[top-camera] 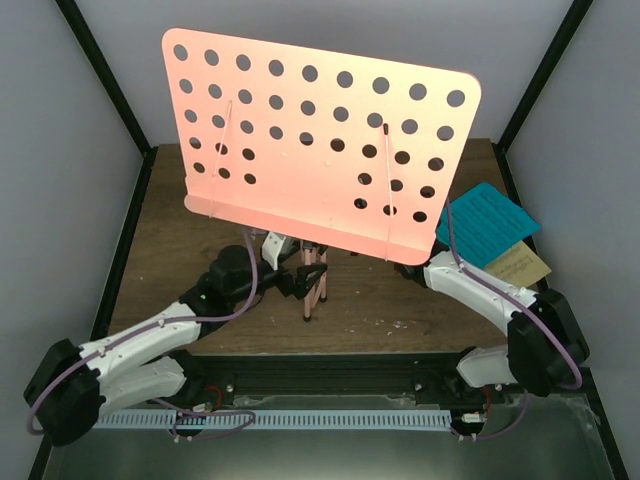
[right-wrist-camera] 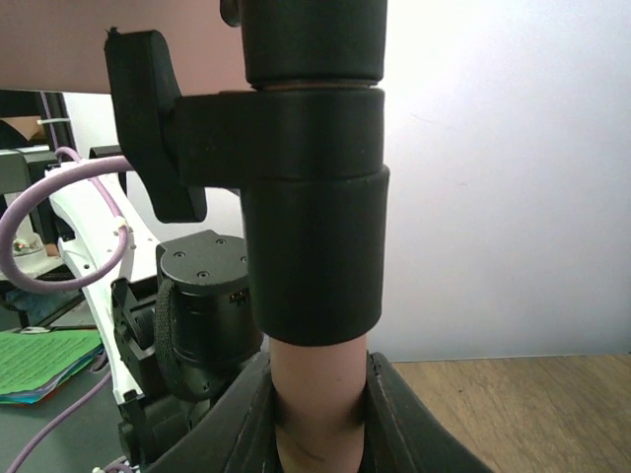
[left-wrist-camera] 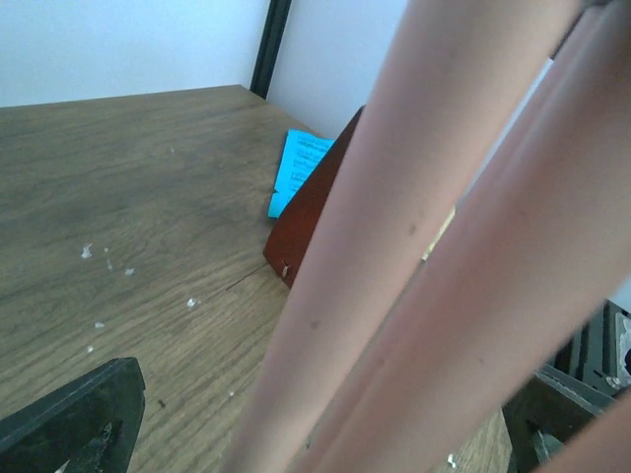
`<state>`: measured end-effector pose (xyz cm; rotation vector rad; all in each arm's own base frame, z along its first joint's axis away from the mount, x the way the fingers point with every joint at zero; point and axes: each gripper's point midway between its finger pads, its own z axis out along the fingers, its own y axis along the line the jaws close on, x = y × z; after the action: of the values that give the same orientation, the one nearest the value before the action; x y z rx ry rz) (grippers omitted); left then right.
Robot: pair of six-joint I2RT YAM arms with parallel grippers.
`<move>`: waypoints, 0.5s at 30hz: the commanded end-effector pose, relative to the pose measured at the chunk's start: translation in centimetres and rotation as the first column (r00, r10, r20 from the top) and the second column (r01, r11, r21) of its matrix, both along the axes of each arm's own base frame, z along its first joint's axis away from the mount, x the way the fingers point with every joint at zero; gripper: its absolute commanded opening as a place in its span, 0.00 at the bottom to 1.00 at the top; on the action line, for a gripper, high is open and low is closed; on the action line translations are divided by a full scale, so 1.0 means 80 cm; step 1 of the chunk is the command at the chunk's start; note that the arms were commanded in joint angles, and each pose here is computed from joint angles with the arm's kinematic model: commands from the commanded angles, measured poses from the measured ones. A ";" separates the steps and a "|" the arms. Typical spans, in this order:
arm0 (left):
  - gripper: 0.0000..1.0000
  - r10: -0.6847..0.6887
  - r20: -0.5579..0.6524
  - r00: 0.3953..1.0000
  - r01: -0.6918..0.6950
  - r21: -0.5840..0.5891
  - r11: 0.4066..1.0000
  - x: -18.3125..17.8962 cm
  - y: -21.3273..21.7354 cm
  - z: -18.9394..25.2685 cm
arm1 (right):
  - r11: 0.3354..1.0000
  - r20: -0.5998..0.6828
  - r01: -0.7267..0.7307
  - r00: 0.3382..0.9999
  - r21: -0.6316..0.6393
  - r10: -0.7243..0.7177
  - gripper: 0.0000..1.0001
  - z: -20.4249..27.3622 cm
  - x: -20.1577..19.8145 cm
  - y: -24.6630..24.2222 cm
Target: Pack up the instrument practice props
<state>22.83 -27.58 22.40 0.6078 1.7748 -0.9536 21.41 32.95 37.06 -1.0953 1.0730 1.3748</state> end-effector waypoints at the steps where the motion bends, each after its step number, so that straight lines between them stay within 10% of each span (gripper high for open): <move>1: 1.00 -0.017 0.094 0.995 0.026 -0.097 0.995 0.011 -0.021 0.033 | 0.996 0.052 0.025 0.998 0.090 -0.030 0.01 0.041 -0.013 -0.012; 15: 0.88 0.032 0.091 0.995 -0.020 -0.123 0.992 0.024 -0.030 0.011 | 0.981 0.003 0.134 0.991 0.140 -0.136 0.01 0.038 -0.003 -0.026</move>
<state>24.29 -30.01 22.85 0.5730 1.6639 -0.9919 21.88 31.76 37.16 -0.9794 1.0849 1.3146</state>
